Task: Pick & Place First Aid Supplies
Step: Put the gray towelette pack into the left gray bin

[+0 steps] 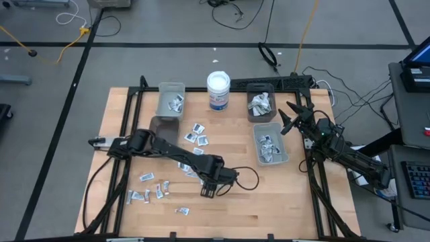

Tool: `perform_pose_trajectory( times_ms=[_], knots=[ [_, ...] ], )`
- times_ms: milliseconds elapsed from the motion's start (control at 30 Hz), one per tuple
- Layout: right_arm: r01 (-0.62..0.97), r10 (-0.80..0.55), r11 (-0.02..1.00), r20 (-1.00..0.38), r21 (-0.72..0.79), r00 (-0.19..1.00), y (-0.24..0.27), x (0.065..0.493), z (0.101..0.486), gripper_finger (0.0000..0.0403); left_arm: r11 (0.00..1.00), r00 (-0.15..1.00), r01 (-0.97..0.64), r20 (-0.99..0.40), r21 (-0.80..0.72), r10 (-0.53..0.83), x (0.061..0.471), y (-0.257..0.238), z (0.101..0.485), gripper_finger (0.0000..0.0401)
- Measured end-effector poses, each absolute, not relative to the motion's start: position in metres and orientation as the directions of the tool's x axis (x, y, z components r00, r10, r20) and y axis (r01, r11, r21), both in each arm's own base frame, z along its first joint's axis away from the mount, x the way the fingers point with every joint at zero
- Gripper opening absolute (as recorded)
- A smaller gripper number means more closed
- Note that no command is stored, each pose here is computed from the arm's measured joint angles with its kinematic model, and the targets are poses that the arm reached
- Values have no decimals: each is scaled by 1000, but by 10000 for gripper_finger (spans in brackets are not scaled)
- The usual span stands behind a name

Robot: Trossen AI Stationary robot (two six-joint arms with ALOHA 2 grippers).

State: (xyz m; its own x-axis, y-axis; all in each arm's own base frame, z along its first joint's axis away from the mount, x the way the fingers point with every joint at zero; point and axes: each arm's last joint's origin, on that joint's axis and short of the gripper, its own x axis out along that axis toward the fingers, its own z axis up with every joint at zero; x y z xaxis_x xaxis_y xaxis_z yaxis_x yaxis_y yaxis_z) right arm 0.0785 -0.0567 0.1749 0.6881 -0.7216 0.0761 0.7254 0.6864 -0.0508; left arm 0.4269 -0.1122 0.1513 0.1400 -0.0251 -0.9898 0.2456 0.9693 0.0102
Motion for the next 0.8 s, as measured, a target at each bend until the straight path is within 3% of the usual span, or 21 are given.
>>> perform_pose_trajectory(
  times_ms=[167, 467, 800],
  knots=[
    [725, -722, 687, 74, -52, 688, -57, 79, 175, 238, 964, 153, 266, -987, 3, -40, 429, -116, 148, 179],
    [725, -722, 686, 76, -51, 688, -57, 79, 175, 238, 965, 148, 262, -988, -3, -43, 428, -116, 148, 13],
    [725, -721, 687, 76, -51, 688, -57, 78, 175, 238, 983, 177, 180, -982, -30, -63, 425, -96, 176, 6]
  ],
)
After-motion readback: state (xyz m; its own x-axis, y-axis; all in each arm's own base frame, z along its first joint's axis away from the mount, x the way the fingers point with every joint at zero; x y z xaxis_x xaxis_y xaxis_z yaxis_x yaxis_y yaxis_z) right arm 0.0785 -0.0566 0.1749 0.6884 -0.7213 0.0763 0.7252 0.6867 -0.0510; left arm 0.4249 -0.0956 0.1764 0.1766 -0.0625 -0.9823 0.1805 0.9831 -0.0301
